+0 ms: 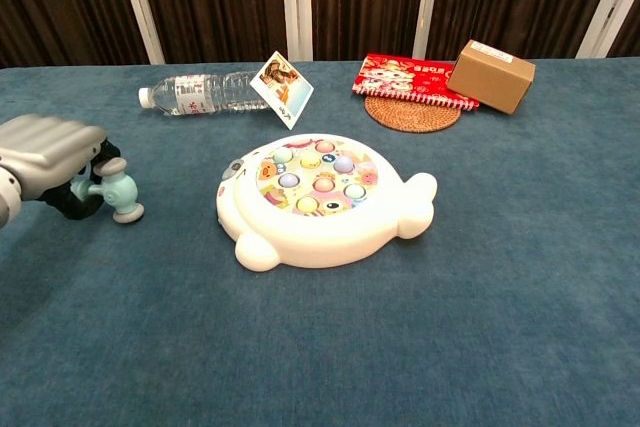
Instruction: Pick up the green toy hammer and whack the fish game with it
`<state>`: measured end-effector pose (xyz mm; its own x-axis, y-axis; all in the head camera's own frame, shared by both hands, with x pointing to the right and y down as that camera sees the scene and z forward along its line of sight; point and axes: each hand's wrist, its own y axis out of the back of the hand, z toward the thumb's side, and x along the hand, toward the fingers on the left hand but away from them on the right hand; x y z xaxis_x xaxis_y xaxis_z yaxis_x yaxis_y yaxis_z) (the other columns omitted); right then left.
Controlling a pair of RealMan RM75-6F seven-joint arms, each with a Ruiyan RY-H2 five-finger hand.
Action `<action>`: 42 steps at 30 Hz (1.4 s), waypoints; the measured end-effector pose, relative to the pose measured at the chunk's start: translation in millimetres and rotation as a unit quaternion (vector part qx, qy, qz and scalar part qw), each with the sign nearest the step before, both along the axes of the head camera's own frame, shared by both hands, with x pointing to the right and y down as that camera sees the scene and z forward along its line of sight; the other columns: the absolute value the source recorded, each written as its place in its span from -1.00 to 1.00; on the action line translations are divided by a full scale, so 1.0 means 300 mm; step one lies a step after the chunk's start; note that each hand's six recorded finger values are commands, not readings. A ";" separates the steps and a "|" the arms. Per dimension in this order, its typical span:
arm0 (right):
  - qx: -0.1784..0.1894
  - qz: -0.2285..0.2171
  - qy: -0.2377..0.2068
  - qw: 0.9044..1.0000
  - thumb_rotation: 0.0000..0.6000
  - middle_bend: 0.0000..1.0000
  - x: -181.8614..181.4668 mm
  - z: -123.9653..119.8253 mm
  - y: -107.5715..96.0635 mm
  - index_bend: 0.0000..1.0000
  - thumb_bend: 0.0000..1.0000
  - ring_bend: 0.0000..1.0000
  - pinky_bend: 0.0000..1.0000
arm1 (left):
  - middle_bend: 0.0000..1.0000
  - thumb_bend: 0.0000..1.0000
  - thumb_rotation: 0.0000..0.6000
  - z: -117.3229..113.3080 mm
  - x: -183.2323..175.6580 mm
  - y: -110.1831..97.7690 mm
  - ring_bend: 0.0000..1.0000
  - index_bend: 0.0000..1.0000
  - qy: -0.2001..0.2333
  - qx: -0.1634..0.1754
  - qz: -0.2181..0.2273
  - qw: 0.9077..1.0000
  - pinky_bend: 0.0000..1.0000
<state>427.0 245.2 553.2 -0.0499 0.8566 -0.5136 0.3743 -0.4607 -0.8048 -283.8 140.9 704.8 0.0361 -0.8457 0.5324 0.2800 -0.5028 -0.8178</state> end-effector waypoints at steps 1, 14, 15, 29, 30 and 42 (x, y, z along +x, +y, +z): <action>0.000 0.000 0.000 1.000 1.00 -1.00 0.000 0.000 0.000 -1.00 -0.47 -1.00 -1.00 | -0.12 0.00 1.00 0.000 -0.002 0.001 -0.28 0.10 0.000 -0.001 0.000 1.000 -0.01; 0.000 -0.002 -0.001 1.000 1.00 -1.00 -0.003 -0.002 0.002 -1.00 -0.47 -1.00 -1.00 | -0.16 -0.19 1.00 -0.015 -0.031 -0.013 -0.29 0.02 -0.001 0.001 -0.006 1.000 -0.03; 0.000 -0.002 -0.001 1.000 1.00 -1.00 -0.004 -0.002 0.002 -1.00 -0.47 -1.00 -1.00 | -0.16 -0.19 1.00 -0.016 -0.031 -0.013 -0.29 0.02 -0.001 0.001 -0.006 1.000 -0.03; 0.000 -0.002 -0.002 1.000 1.00 -1.00 -0.003 -0.002 0.003 -1.00 -0.47 -1.00 -1.00 | -0.22 -0.25 1.00 -0.028 -0.023 -0.024 -0.32 -0.04 0.001 0.002 -0.003 1.000 -0.06; 0.000 -0.001 -0.002 1.000 1.00 -1.00 -0.002 -0.002 0.003 -1.00 -0.47 -1.00 -1.00 | -0.24 -0.33 1.00 -0.030 -0.023 -0.025 -0.34 -0.05 0.002 0.002 -0.003 1.000 -0.06; 0.000 -0.010 -0.002 1.000 1.00 -1.00 -0.006 -0.004 0.003 -1.00 -0.47 -1.00 -1.00 | -0.75 -0.70 1.00 -0.174 -0.087 -0.005 -0.77 -0.61 0.045 0.024 -0.027 0.998 -0.50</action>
